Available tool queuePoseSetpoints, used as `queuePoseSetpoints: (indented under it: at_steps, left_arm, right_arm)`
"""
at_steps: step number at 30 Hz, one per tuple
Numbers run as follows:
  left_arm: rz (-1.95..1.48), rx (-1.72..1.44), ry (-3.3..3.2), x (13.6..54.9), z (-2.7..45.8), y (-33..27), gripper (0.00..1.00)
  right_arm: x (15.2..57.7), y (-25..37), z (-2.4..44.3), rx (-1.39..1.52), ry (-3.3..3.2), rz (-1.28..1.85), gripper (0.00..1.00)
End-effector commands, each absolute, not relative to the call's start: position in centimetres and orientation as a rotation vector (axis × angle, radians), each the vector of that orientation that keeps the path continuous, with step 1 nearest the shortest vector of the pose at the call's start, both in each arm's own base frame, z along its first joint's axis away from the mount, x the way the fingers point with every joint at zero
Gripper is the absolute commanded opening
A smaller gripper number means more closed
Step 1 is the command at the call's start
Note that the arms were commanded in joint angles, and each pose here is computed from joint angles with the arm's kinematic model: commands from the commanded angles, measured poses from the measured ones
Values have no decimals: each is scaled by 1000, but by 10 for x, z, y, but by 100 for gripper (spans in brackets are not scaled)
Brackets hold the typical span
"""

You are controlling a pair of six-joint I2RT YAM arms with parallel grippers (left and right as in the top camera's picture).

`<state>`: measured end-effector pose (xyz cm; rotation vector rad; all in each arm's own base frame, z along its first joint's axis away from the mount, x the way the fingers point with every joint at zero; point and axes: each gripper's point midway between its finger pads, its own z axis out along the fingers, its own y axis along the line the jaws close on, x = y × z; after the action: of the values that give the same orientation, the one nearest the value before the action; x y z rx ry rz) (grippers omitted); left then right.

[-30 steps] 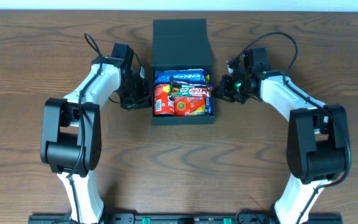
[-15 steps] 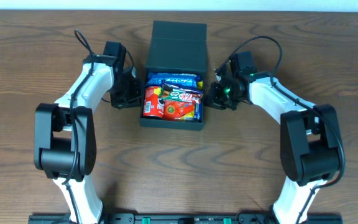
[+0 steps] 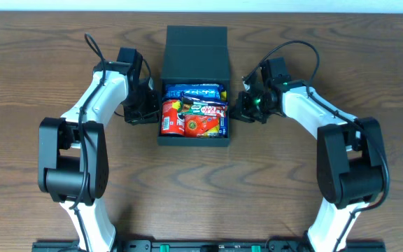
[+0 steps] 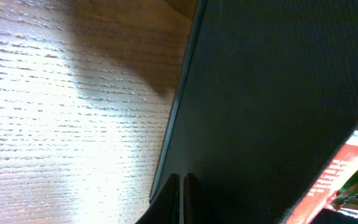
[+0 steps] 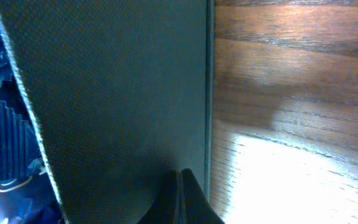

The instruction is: Pack container

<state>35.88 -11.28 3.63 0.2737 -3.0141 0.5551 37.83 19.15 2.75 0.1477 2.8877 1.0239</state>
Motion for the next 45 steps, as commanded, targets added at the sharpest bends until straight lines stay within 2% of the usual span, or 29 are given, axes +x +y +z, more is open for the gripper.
queuePoseSetpoints:
  at_steps: [1, 7, 12, 15, 21, 23, 25, 27, 29, 33, 39, 45]
  left_arm:
    - [626, 221, -3020, 358, 49, -124, 6]
    - [494, 260, -3148, 376, 57, -98, 6]
    - [231, 360, -3448, 416, 101, -48, 6]
    - [263, 352, -3540, 433, 116, -39, 6]
    - [261, 277, -3534, 431, 114, -31, 6]
    - [258, 247, -3543, 432, 114, -31, 6]
    - [334, 253, -3535, 433, 114, -38, 6]
    - [557, 229, -3493, 438, 110, -58, 6]
    - [652, 358, -3433, 447, 92, -65, 6]
    - [798, 332, -3397, 467, 78, -80, 6]
    - [862, 318, -3377, 521, 82, -86, 5]
    - [823, 350, -3297, 534, 73, -86, 6]
  right_arm:
    - [379, 199, 33, 147, 2875, 1104, 1]
    - [390, 186, 37, 187, 2842, 1098, 2]
    - [414, 148, 43, 327, 2787, 1046, 2]
    - [425, 125, 46, 418, 2751, 1034, 1]
    - [425, 114, 63, 469, 2681, 1251, 2]
    - [427, 111, 67, 566, 2664, 1305, 2]
    - [428, 109, 67, 632, 2659, 1314, 1]
    - [441, 113, 73, 527, 2604, 1301, 1]
    - [460, 122, 83, 456, 2516, 1307, 1]
    - [486, 121, 89, 535, 2420, 1353, 2]
    - [515, 137, 74, 532, 2424, 1553, 2]
    - [533, 160, 55, 529, 2493, 1589, 2]
